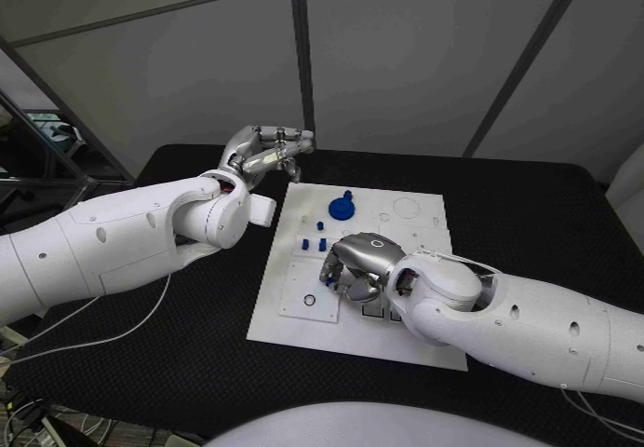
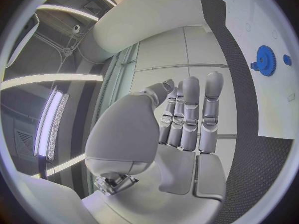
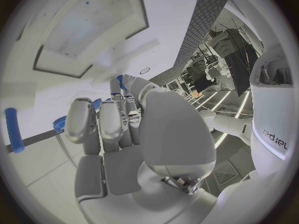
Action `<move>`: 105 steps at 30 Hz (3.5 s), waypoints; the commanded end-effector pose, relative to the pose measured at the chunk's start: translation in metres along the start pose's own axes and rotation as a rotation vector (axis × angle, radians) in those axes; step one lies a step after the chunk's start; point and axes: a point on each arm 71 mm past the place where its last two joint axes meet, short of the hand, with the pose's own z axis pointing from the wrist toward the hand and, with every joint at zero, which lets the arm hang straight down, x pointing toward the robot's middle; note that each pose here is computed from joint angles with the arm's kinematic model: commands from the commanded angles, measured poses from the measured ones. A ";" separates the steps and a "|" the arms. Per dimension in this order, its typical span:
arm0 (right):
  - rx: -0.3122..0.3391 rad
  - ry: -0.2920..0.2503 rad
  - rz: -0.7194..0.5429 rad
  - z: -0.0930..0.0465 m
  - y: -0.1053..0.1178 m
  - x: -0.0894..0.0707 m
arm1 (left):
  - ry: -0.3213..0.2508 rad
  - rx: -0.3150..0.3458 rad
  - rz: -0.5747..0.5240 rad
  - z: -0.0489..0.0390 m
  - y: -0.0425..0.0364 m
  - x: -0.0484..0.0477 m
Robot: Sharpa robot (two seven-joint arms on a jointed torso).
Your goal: Assemble the parts on the task board
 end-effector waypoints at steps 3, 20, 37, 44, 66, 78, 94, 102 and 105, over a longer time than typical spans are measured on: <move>0.027 0.031 -0.018 0.000 -0.003 0.004 | 0.009 0.006 -0.006 0.0006 -0.0011 0.0005; 0.019 -0.129 0.023 -0.010 -0.001 -0.009 | 0.008 0.004 -0.006 0.0005 -0.0008 -0.0008; 0.084 -0.163 0.065 -0.053 -0.024 -0.037 | 0.004 -0.002 -0.004 0.0003 0.0011 -0.0038; 0.183 -0.095 0.051 -0.066 -0.060 -0.052 | 0.005 -0.007 -0.005 0.0002 0.0034 -0.0038; 0.261 -0.028 -0.058 -0.063 -0.081 -0.051 | 0.009 -0.015 -0.008 -0.0004 0.0062 -0.0033; 0.264 -0.054 -0.064 -0.062 -0.081 -0.052 | 0.010 -0.018 -0.008 -0.0005 0.0066 -0.0035; 0.282 -0.077 -0.089 -0.062 -0.082 -0.054 | 0.011 -0.021 -0.009 -0.0010 0.0069 -0.0040; 0.286 -0.094 -0.111 -0.063 -0.080 -0.056 | 0.011 -0.022 -0.009 -0.0011 0.0071 -0.0041; 0.276 -0.105 -0.111 -0.063 -0.078 -0.057 | 0.012 -0.022 -0.009 -0.0011 0.0072 -0.0039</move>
